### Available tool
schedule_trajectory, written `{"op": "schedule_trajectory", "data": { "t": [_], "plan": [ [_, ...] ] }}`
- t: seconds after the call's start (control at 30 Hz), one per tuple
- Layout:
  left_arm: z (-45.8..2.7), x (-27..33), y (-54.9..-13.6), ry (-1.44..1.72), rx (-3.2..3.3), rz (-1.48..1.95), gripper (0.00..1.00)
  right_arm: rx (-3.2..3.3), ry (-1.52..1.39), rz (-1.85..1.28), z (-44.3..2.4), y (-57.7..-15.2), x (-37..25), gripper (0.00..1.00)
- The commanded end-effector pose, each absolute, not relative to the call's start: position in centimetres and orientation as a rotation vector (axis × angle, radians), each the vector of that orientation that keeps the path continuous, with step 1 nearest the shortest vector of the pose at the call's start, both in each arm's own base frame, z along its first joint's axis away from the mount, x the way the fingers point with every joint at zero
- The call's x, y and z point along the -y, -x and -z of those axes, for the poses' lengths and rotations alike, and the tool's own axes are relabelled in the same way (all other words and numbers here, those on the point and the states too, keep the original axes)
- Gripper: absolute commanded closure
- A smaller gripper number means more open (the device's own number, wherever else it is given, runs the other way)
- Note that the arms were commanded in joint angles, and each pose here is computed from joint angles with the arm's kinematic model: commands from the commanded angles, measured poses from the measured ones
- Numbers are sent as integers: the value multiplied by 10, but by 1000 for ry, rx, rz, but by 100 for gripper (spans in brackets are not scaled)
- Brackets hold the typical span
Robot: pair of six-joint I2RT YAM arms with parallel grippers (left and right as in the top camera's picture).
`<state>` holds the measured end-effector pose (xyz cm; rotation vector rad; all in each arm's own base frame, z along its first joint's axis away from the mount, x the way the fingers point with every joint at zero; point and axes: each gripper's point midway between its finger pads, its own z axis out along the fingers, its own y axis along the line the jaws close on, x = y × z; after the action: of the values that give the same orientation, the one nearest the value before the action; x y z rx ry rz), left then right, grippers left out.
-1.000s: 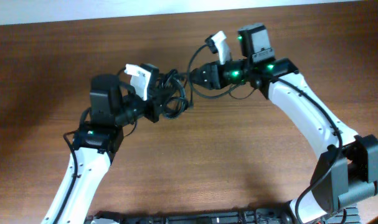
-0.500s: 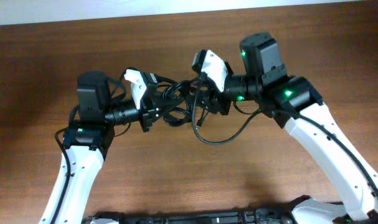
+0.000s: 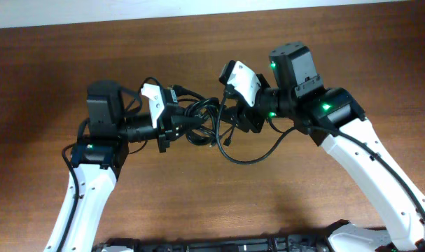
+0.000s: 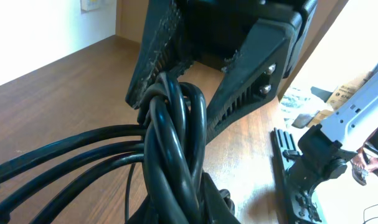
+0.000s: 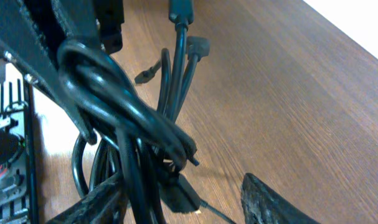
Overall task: Untangle cables
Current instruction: 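Grasp the cable loops with the left gripper beside the right gripper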
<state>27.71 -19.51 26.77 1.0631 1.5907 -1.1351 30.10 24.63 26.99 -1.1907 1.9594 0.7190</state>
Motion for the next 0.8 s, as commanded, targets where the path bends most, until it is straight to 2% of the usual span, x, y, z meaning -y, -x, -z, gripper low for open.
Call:
{"op": "schedule_trajectory", "data": {
  "t": [0.0, 0.1, 0.23, 0.27, 0.5, 0.57, 0.77],
  "plan": [
    [-282, 195, -275, -1138, -1483, 1082, 100, -1886, 1190, -685, -299, -288, -241, 43],
    [-286, 196, -278, -1153, -1448, 1055, 100, -1884, 1189, -685, -306, -276, -235, 42],
    [-296, 197, -279, -1184, -1369, 1027, 100, -2002, 1039, -774, -307, -274, -234, 42],
    [-303, 198, -275, -1210, -1309, 1036, 100, -2026, 1006, -793, -307, -274, -234, 38],
    [-329, 202, -271, -1244, -1175, 1032, 100, -2058, 864, -863, -317, -282, -238, 34],
    [-334, 207, -269, -1243, -1169, 1054, 100, -2076, 796, -899, -320, -285, -239, 27],
    [-341, 220, -272, -1205, -1192, 1054, 100, -2038, 791, -974, -326, -290, -250, 29]
  ]
}}
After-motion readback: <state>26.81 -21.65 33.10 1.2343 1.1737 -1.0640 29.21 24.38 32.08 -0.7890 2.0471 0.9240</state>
